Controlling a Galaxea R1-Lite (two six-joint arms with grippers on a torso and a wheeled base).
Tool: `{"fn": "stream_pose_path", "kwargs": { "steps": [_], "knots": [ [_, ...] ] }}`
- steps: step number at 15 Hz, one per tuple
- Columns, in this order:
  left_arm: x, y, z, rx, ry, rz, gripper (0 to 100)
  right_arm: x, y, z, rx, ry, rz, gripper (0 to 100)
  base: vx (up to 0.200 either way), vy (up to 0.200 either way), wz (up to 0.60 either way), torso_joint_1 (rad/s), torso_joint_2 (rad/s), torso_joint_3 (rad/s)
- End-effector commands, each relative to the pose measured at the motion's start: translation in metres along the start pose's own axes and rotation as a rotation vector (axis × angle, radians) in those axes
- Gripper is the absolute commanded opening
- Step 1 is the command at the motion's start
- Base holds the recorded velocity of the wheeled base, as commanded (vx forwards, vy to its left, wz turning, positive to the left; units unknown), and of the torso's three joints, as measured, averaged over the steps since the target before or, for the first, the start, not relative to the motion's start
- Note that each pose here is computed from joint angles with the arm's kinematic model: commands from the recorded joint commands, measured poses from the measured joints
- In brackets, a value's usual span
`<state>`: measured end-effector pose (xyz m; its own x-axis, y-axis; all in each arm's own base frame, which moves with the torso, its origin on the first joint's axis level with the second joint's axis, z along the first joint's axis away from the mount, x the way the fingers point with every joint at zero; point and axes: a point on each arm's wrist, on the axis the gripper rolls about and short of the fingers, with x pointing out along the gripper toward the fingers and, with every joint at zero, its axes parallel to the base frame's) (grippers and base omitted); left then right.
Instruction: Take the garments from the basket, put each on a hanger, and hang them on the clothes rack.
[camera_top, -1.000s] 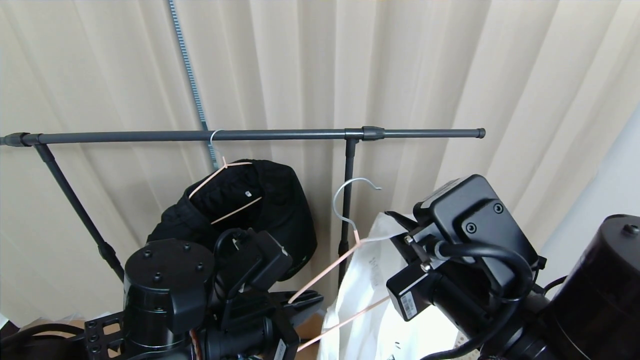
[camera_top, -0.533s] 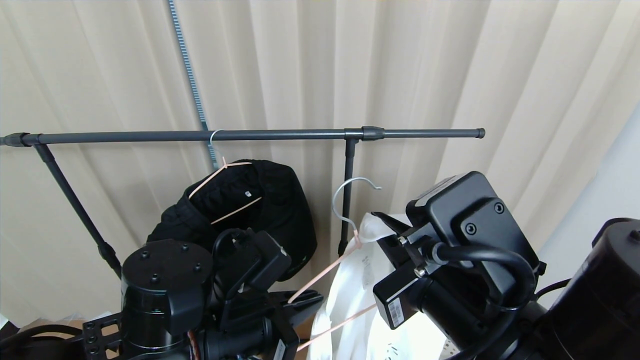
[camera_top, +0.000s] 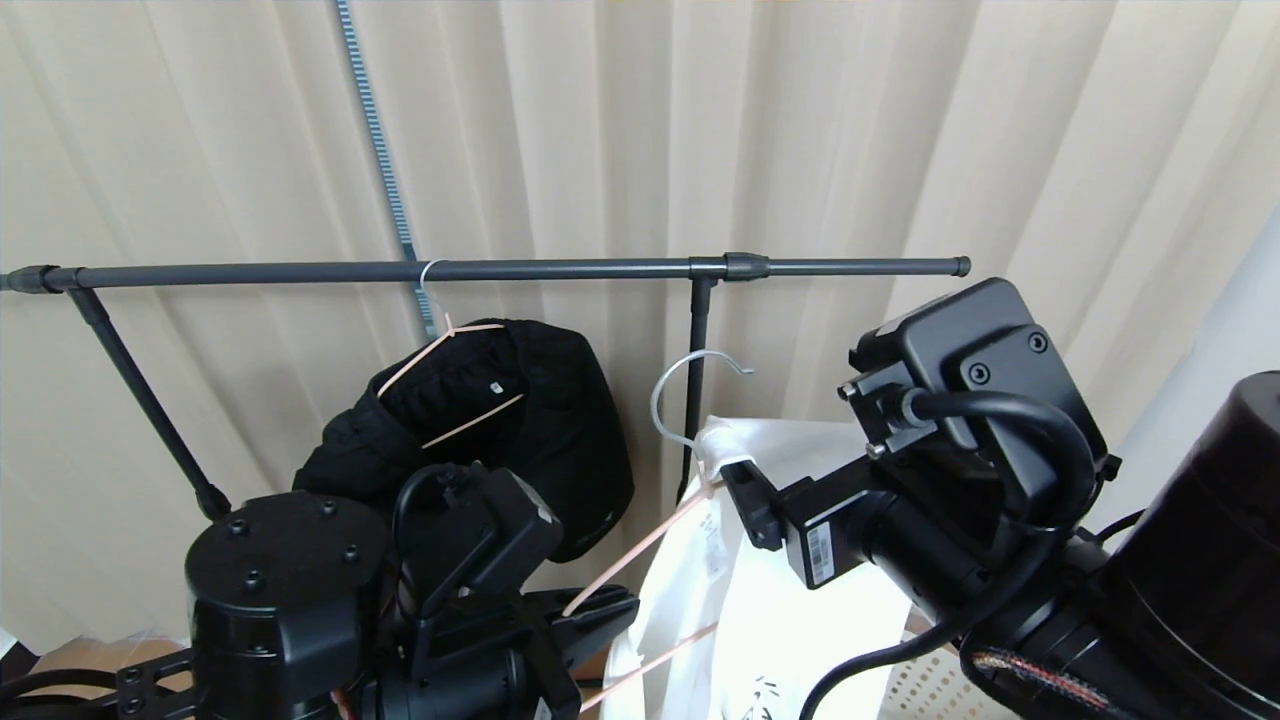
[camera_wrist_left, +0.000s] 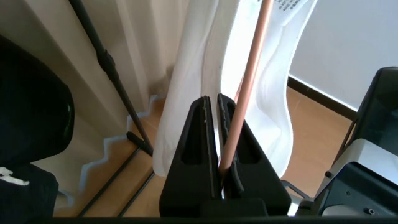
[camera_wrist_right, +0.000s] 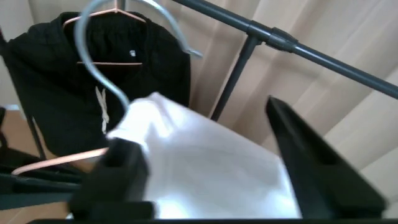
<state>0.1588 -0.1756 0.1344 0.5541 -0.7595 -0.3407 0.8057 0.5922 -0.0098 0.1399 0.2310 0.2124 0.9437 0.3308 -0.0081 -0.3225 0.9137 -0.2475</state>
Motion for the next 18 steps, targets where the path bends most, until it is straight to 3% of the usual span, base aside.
{"fn": "stream_pose_path", "kwargs": {
  "steps": [1,9,18],
  "knots": [
    [-0.006,-0.001,0.002,0.002,-0.015,-0.002,0,0.001,-0.005,0.003,0.009,-0.008,-0.016,100,0.0,0.0,0.0,0.0,0.0,0.0],
    [-0.005,0.004,0.004,-0.004,-0.025,0.019,0,-0.001,-0.004,0.002,-0.001,0.0,-0.009,100,0.0,0.0,0.0,0.0,0.0,0.0],
    [0.002,0.015,0.009,-0.014,-0.089,0.059,0,-0.009,0.001,-0.005,-0.037,0.013,0.029,100,0.0,0.0,0.0,0.0,0.0,0.0]
  ]
}}
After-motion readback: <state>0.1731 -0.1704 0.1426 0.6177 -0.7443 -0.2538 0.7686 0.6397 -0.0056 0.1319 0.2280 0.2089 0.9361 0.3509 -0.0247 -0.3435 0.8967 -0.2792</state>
